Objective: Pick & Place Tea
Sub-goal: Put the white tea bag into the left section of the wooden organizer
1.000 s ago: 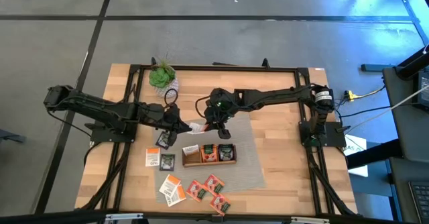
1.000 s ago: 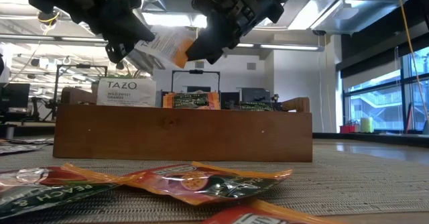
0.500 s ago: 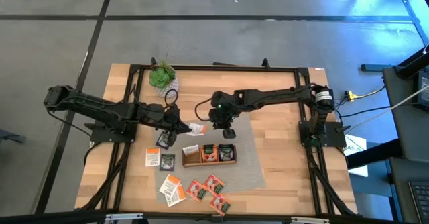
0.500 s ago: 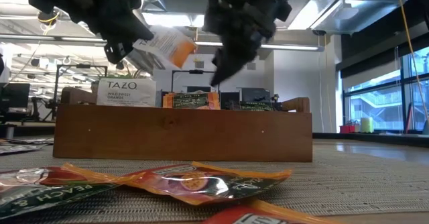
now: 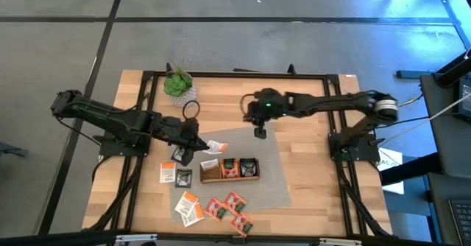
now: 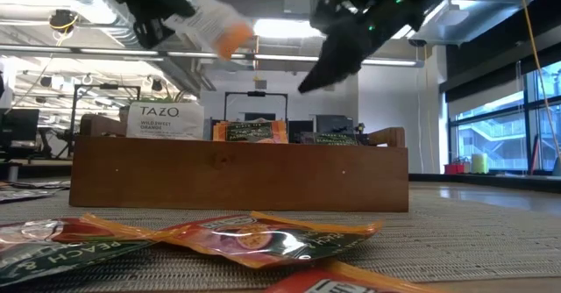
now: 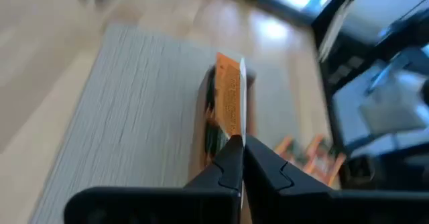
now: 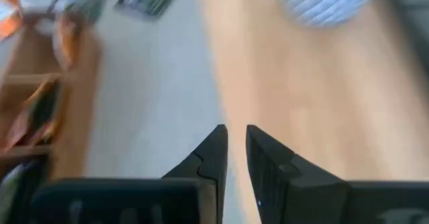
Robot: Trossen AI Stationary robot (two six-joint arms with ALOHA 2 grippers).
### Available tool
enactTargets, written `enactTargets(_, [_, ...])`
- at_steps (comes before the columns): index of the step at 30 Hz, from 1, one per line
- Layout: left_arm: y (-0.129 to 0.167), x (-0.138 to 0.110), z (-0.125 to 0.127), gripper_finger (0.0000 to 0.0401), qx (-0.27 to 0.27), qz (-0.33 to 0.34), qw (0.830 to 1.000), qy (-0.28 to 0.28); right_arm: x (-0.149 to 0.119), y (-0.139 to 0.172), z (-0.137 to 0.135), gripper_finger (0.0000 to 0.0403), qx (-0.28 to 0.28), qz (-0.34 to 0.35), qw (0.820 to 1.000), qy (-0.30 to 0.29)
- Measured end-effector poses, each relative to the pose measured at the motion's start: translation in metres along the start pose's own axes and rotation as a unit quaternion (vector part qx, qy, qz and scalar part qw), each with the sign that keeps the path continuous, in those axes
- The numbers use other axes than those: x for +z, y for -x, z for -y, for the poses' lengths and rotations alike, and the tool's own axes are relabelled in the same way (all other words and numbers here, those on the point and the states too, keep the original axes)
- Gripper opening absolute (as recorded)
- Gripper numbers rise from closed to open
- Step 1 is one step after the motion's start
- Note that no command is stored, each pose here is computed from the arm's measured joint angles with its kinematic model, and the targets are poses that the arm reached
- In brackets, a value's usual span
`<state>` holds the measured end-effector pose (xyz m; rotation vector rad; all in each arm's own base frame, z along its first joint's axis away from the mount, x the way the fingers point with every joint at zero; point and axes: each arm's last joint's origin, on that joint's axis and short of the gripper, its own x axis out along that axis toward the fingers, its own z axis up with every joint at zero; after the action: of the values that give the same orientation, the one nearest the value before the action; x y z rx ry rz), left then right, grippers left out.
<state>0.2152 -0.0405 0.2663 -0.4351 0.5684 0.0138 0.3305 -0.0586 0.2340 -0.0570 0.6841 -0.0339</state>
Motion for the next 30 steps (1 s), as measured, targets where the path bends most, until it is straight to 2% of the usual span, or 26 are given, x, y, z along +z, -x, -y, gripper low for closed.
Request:
enactTargets(3, [-0.005, 0.009, 0.009, 0.0003, 0.009, -0.048, 0.999, 0.003, -0.002, 0.018, -0.002, 0.0058, -0.042, 0.048, 0.998, -0.006])
enactTargets(7, [-0.021, 0.024, 0.025, 0.0003, -0.022, -0.134, 0.991, 0.007, -0.002, 0.030, -0.005, 0.0058, -0.051, 0.114, 0.992, -0.011])
enactTargets(10, [-0.032, 0.036, 0.036, 0.0003, -0.032, -0.210, 0.977, 0.011, -0.008, 0.029, -0.006, 0.0058, -0.049, 0.111, 0.992, -0.014])
enactTargets(13, [-0.040, 0.043, 0.040, 0.0003, 0.016, -0.297, 0.954, 0.022, -0.015, 0.026, -0.007, 0.0058, -0.048, 0.102, 0.993, -0.016])
enactTargets(17, [-0.055, 0.048, 0.044, 0.0003, 0.065, -0.378, 0.923, 0.027, -0.022, 0.023, -0.008, 0.0058, -0.047, 0.090, 0.995, -0.017])
enactTargets(20, [-0.072, 0.047, 0.046, 0.0003, 0.054, -0.414, 0.909, 0.016, -0.021, 0.023, -0.007, 0.0058, -0.048, 0.093, 0.994, -0.017])
enactTargets(24, [-0.092, 0.044, 0.044, 0.0003, 0.039, -0.437, 0.899, 0.002, -0.021, 0.023, -0.007, 0.0058, -0.048, 0.093, 0.994, -0.017])
enactTargets(30, [-0.109, 0.038, 0.033, 0.0003, 0.067, -0.452, 0.889, 0.001, -0.021, 0.023, -0.007, 0.0058, -0.048, 0.093, 0.994, -0.017])
